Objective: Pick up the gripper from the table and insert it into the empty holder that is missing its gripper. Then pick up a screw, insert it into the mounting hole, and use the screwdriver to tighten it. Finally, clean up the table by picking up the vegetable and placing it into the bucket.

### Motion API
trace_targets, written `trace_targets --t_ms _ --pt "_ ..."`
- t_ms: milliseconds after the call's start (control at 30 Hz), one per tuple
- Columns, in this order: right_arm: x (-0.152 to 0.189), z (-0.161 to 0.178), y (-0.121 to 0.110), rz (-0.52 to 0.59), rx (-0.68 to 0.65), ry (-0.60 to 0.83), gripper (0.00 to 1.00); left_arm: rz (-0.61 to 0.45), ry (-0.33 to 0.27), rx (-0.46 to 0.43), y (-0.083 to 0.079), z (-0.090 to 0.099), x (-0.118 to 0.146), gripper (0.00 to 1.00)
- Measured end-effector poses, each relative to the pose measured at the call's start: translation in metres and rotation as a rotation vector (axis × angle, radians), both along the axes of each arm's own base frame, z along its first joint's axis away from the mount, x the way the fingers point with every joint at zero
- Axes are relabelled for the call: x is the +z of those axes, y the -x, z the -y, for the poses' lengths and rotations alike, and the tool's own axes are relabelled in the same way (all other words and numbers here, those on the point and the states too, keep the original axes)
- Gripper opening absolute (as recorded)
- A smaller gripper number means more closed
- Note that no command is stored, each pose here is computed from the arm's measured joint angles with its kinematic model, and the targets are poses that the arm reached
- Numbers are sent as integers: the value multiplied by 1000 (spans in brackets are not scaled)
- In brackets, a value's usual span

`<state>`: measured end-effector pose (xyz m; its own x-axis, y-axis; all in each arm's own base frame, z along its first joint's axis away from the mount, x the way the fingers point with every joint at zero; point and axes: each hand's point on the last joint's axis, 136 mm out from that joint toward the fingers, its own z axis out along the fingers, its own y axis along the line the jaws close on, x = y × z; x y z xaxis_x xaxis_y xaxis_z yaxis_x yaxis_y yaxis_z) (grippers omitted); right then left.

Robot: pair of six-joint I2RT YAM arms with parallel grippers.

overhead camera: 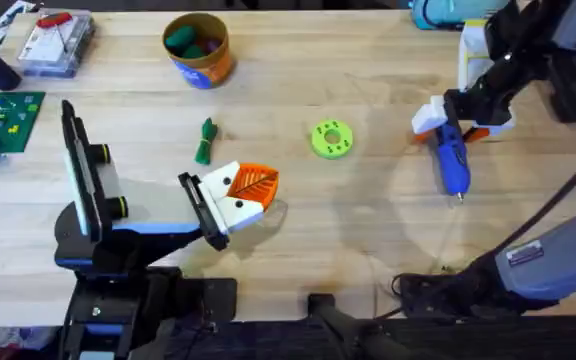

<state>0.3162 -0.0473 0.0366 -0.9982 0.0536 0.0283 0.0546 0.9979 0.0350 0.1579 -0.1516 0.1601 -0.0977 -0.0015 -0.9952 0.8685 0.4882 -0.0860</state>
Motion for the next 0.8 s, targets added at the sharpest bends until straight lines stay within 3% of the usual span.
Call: trace_targets --t_ms 100,200,300,400,467,800 --pt "-1 1 0 -4 1 3 974 0 0 0 0 0 0 12" --pt "-2 3 -1 -8 1 13 887 0 0 0 0 0 0 12" --pt "-3 10 -1 -10 -4 38 631 0 0 0 0 0 0 12" --pt "-4 13 -2 -5 -10 42 215 0 0 0 0 0 0 12" --pt "-6 13 -3 -7 -9 42 38 0 0 0 0 0 0 12" --pt "-4 12 -2 -16 -7 33 26 0 0 0 0 0 0 12"
